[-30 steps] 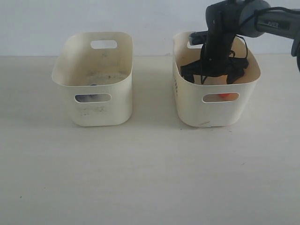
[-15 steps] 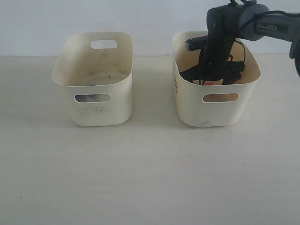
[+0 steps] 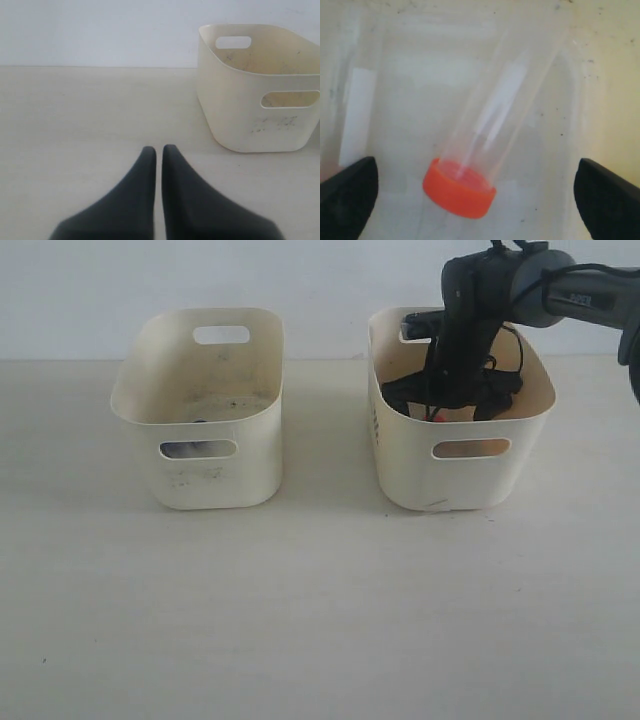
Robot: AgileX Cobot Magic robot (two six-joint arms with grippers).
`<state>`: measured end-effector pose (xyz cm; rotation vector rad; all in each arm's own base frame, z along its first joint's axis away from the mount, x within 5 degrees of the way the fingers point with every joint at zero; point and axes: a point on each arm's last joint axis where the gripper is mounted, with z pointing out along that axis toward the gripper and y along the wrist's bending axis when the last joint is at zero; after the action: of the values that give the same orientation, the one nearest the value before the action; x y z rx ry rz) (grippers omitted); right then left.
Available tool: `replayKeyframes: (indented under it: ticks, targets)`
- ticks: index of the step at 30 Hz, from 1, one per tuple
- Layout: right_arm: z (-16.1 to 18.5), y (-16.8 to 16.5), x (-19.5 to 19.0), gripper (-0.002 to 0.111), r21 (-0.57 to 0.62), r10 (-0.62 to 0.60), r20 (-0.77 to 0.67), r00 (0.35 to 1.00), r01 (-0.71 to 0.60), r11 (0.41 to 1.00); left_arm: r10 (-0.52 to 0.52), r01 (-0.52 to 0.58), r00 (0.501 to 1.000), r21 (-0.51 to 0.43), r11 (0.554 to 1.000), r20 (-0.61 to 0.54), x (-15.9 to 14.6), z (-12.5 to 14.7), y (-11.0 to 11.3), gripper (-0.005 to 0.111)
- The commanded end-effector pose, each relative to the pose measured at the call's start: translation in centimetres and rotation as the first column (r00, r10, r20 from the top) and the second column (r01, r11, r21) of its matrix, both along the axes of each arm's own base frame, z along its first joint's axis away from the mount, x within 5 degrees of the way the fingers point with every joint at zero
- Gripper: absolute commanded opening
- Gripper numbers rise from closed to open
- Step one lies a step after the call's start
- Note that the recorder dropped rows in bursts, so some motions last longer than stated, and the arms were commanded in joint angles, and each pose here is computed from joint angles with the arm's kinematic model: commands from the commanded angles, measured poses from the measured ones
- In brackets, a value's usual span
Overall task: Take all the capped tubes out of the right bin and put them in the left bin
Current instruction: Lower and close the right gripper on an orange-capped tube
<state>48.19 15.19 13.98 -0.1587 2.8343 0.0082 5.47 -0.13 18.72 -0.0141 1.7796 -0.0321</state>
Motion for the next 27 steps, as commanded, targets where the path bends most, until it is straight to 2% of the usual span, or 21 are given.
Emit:
replayKeyframes:
  ticks: [1,4,8,9,11,13,17,19,22,24,25,27]
  targets:
    - [-0.34,-0.78,0.41,0.104,0.012,-0.031,0.016,0.999,0.031,0.999,-0.004,0.004,1.000,-0.011,1.000,0.001,-0.02,-0.07,-0.05,0.004]
    - [-0.33,-0.80,0.42,0.094,0.008,-0.030,0.017,0.999,0.030,1.000,-0.004,0.004,1.000,-0.011,1.000,0.001,-0.02,-0.07,-0.05,0.004]
    - [-0.35,-0.82,0.38,0.061,0.007,-0.032,0.012,0.999,0.032,0.999,-0.004,0.004,1.000,-0.011,1.000,0.001,-0.02,-0.07,-0.05,0.004]
    - [-0.35,-0.83,0.36,0.049,0.006,-0.030,0.010,0.999,0.030,1.000,-0.004,0.004,1.000,-0.011,1.000,0.001,-0.02,-0.07,-0.05,0.004]
    - [-0.34,-0.81,0.41,0.034,0.008,-0.030,0.015,0.999,0.030,1.000,-0.004,0.004,1.000,-0.011,1.000,0.001,-0.02,-0.07,-0.05,0.004]
    - [-0.31,-0.78,0.48,0.030,0.011,-0.029,0.023,0.999,0.029,1.000,-0.004,0.004,1.000,-0.011,1.000,0.001,-0.02,-0.07,-0.05,0.004]
    - [-0.29,-0.75,0.56,0.039,0.014,-0.027,0.032,0.999,0.026,1.000,-0.004,0.004,1.000,-0.011,1.000,0.001,-0.02,-0.07,-0.05,0.004]
    - [-0.28,-0.74,0.58,0.038,0.015,-0.027,0.035,0.999,0.026,1.000,-0.004,0.004,1.000,-0.011,1.000,0.001,-0.02,-0.07,-0.05,0.004]
    - [-0.26,-0.73,0.63,0.025,0.017,-0.026,0.040,0.999,0.025,1.000,-0.004,0.004,1.000,-0.011,1.000,0.001,-0.02,-0.07,-0.05,0.004]
    - [-0.26,-0.72,0.63,0.005,0.016,-0.022,0.041,0.999,0.021,1.000,-0.004,0.004,1.000,-0.011,1.000,0.001,-0.02,-0.07,-0.05,0.004]
    - [-0.26,-0.72,0.63,0.000,0.014,-0.017,0.041,0.999,0.017,1.000,-0.004,0.004,1.000,-0.011,1.000,0.001,-0.02,-0.07,-0.05,0.004]
    - [-0.28,-0.75,0.57,0.000,0.011,-0.018,0.034,0.999,0.017,1.000,-0.004,0.004,1.000,-0.011,1.000,0.001,-0.02,-0.07,-0.05,0.004]
